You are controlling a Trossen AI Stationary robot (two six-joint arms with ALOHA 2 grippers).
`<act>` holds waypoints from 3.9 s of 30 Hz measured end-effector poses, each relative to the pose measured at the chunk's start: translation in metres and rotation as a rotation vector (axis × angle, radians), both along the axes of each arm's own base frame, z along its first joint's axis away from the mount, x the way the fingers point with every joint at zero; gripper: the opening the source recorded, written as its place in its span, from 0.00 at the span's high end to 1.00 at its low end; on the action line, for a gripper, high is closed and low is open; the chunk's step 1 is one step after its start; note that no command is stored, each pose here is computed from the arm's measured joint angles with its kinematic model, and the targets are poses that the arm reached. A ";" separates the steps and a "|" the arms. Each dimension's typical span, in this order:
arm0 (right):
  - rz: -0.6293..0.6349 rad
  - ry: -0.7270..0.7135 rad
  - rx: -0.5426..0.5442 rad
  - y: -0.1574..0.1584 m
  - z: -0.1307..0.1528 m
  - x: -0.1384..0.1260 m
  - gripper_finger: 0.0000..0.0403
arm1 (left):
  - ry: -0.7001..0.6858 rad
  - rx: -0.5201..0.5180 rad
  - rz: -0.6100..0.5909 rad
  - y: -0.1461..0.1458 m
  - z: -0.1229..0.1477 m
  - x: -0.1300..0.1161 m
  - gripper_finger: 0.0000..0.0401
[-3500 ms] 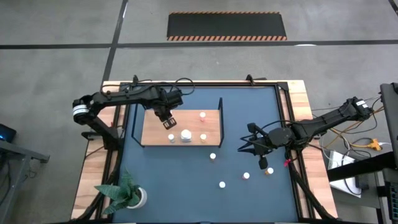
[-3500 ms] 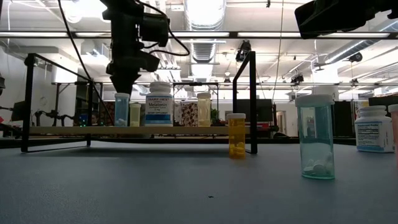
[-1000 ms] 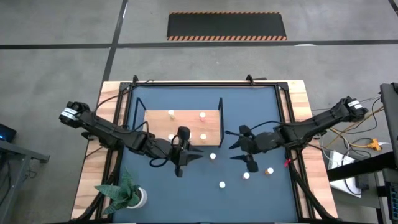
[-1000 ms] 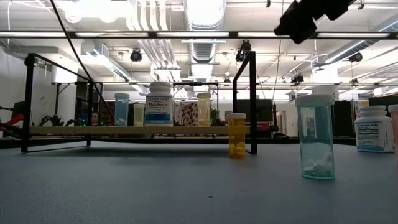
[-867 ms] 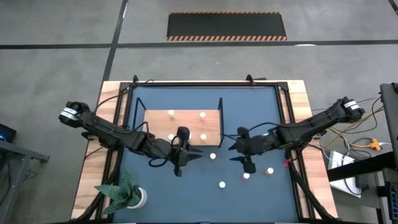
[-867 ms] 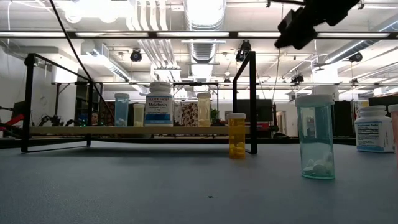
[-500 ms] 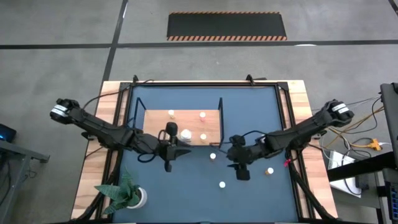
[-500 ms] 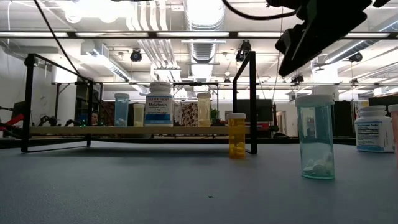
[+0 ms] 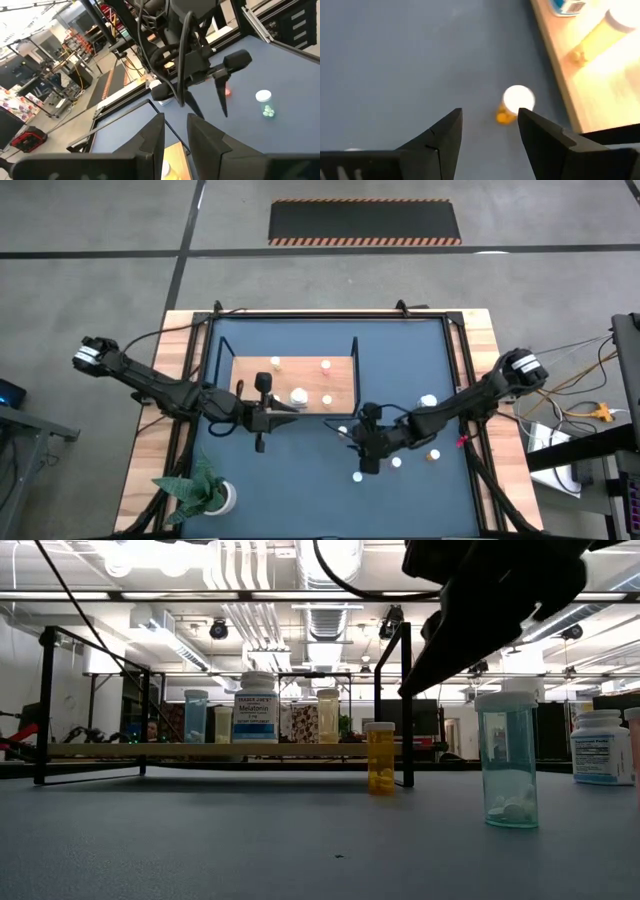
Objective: Pick and place medicine bottles onto shelf by color
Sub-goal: Put the top orange pill bottle on the shelf
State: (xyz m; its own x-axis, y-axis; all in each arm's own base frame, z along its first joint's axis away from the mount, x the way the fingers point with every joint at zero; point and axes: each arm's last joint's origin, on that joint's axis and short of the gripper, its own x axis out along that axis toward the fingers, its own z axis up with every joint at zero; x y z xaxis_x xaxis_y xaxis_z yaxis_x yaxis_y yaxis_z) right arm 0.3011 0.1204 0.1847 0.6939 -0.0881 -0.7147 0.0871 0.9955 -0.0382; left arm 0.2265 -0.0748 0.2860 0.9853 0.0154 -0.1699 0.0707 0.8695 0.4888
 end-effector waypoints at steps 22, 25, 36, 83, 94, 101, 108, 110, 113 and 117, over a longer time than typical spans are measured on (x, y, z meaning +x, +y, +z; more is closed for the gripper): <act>-0.100 -0.004 -0.134 0.001 -0.032 0.012 0.56 | 0.003 0.036 -0.007 0.000 0.000 0.000 0.84; -0.100 -0.021 -0.127 0.002 -0.034 0.015 0.56 | 0.003 0.036 -0.007 0.000 0.000 0.000 0.84; -0.118 -0.047 -0.145 0.003 -0.039 0.019 0.56 | 0.003 0.036 -0.007 0.000 0.000 0.000 0.84; -0.044 -0.079 -0.146 -0.032 0.140 0.050 0.73 | -0.068 -0.001 -0.011 0.007 0.004 -0.023 0.84; -0.195 -0.083 -0.200 -0.111 0.141 0.073 0.73 | -0.090 -0.009 -0.010 0.009 0.005 -0.026 0.84; -0.148 -0.131 -0.141 -0.137 0.128 0.093 0.73 | -0.135 0.008 0.026 0.011 0.012 -0.030 0.84; -0.155 -0.194 -0.160 -0.156 0.102 0.122 0.73 | -0.204 -0.015 0.120 0.015 0.020 -0.034 0.84; -0.164 -0.221 -0.161 -0.160 0.095 0.130 0.73 | -0.203 -0.015 0.122 0.015 0.020 -0.033 0.84; -0.171 -0.227 -0.160 -0.165 0.084 0.140 0.73 | -0.202 -0.014 0.122 0.015 0.020 -0.033 0.84; -0.150 -0.218 -0.136 -0.167 0.073 0.153 0.73 | -0.202 -0.015 0.123 0.015 0.020 -0.033 0.84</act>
State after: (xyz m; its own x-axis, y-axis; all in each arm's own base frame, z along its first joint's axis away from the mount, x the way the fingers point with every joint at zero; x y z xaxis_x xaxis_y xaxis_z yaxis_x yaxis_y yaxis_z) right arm 0.4544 -0.0466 0.2581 0.8015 -0.2859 -0.5252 0.2537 0.9579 -0.1343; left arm 0.1931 -0.0594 0.3059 0.9902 0.1367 0.0295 -0.1345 0.8726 0.4696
